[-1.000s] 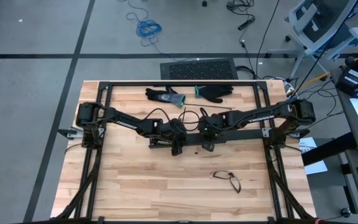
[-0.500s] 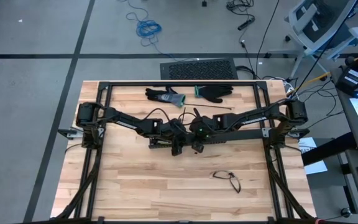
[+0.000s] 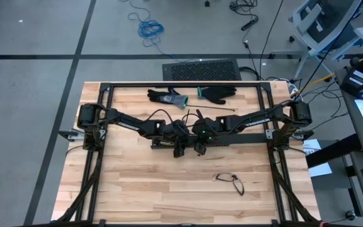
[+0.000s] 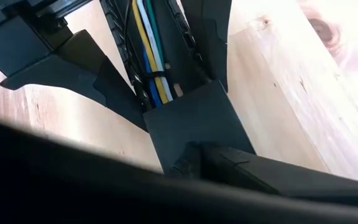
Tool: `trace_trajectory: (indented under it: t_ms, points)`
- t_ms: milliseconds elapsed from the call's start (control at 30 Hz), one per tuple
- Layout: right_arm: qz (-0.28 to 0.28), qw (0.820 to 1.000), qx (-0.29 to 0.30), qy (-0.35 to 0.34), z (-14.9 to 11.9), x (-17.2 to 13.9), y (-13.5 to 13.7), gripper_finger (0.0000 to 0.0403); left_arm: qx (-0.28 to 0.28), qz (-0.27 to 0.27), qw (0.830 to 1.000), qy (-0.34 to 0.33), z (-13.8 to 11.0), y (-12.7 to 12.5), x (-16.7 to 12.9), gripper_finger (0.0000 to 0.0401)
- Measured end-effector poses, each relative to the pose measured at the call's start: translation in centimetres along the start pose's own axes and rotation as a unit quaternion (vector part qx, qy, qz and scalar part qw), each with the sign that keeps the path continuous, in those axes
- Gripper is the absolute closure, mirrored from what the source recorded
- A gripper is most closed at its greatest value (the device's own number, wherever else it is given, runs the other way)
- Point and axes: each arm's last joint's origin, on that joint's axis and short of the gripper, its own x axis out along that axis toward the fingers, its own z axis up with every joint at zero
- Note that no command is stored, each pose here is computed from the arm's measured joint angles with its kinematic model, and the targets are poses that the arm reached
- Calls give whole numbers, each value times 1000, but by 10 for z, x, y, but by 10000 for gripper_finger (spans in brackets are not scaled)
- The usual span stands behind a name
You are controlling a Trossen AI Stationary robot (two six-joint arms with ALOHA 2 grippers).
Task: Ziptie cables
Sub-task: Close the black cable duct
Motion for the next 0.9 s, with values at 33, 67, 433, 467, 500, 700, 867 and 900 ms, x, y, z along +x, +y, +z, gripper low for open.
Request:
trace_trajectory:
  t_ms: [33,67,433,467,500,700,867,900]
  points:
    - [0,1000,-2,0,0,0,0,403,0,1,1000,0,0,0,0,157]
    - [0,1000,-2,0,0,0,0,403,0,1,1000,0,0,0,0,157]
    - [-3,1000,-4,2,-1,0,0,403,-34,-5,999,-13,14,4,-3,87]
    - [-3,1000,-4,2,-1,0,0,403,-35,-5,999,-13,15,5,-3,74]
    - [-3,1000,-5,2,-1,0,0,403,-35,-5,999,-11,16,6,-3,61]
    - [-3,1000,-5,3,-1,0,0,403,-27,0,998,64,16,13,-9,5]
    - [-3,1000,-9,3,-1,0,-1,403,10,-59,992,107,15,15,-31,15]
    - [-4,1000,-9,3,-1,0,-1,403,17,-66,992,105,17,15,-35,16]
